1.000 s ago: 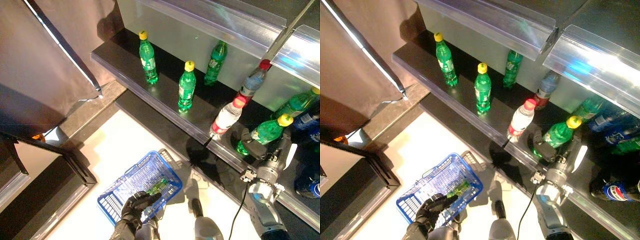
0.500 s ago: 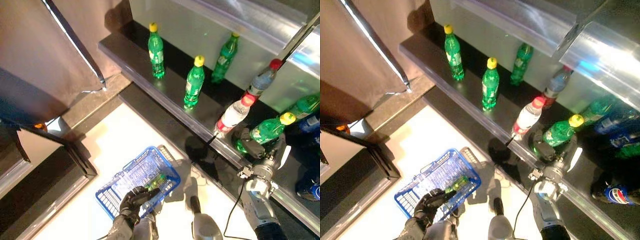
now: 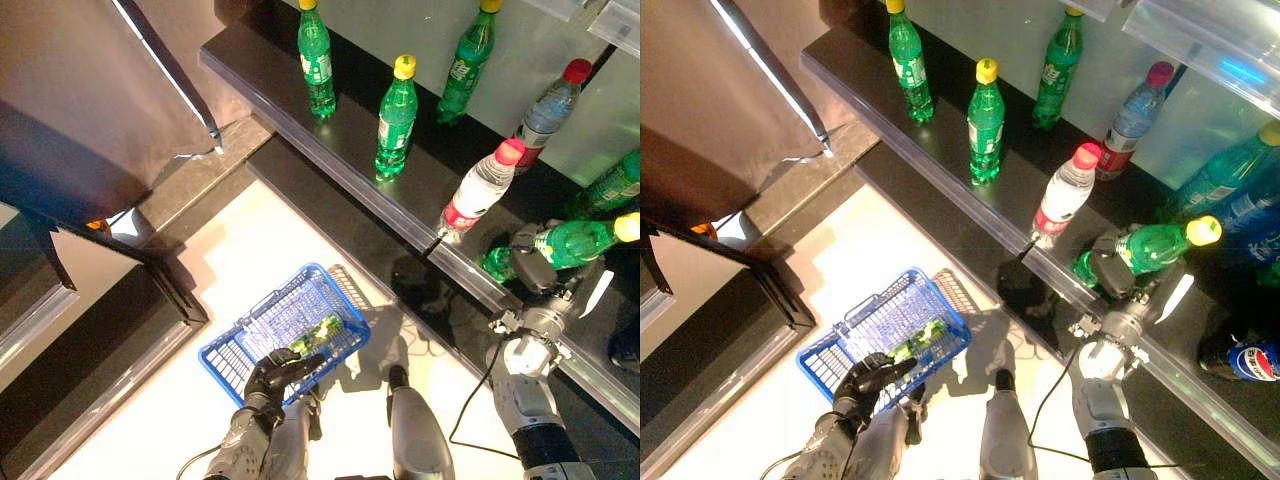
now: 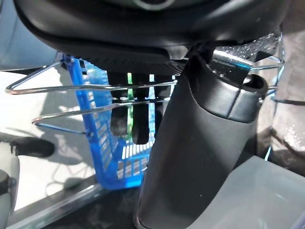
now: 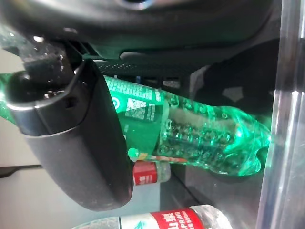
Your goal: Pick up the drink and place into the basket.
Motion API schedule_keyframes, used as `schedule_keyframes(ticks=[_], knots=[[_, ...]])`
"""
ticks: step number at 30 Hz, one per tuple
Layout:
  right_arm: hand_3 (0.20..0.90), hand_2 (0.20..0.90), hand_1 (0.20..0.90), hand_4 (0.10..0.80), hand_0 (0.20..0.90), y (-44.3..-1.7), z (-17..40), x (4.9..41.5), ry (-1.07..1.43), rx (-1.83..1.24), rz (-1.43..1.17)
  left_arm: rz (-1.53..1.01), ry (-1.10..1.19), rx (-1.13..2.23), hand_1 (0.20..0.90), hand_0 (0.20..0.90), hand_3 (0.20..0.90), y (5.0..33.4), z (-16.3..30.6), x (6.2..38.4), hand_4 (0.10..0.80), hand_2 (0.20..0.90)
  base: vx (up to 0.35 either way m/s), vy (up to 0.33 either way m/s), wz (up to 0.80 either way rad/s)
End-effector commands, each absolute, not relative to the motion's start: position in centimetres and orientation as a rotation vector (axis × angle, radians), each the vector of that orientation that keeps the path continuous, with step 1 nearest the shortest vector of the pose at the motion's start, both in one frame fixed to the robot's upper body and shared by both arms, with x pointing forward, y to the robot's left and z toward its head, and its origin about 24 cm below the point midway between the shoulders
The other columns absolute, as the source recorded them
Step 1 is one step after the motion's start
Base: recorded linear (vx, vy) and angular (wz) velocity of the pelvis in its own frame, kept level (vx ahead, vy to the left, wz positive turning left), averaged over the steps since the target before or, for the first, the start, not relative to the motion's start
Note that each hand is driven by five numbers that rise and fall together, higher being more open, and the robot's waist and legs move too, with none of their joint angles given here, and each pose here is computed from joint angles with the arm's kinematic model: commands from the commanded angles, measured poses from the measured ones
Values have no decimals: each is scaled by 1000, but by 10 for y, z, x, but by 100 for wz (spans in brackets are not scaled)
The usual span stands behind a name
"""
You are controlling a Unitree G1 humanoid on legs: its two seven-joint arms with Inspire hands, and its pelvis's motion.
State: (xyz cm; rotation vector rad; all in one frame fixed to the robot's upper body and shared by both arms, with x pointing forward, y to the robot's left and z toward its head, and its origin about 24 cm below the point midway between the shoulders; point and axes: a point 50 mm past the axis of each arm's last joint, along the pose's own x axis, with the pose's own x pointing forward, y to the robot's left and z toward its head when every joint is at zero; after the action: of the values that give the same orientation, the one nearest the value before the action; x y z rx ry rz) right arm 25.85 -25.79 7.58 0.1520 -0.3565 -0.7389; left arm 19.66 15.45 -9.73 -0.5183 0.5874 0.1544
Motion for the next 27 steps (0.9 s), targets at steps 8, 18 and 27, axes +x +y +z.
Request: schedule_keyframes(ticks=[8, 18, 27], knots=[[200, 300, 300, 100, 300, -255, 91, 237, -477, 107, -719, 206, 314, -589, 300, 300, 200, 189, -59, 191, 100, 300, 88, 0, 1], [200, 300, 300, 100, 300, -248, 128, 207, -681, 54, -553, 159, 166, -571, 300, 300, 200, 210, -13, 201, 100, 300, 99, 17, -3], [200, 300, 300, 100, 300, -222, 163, 197, -853, 136, -284, 101, 136, -585, 300, 300, 200, 209, 3, 205, 100, 300, 42, 9, -1]])
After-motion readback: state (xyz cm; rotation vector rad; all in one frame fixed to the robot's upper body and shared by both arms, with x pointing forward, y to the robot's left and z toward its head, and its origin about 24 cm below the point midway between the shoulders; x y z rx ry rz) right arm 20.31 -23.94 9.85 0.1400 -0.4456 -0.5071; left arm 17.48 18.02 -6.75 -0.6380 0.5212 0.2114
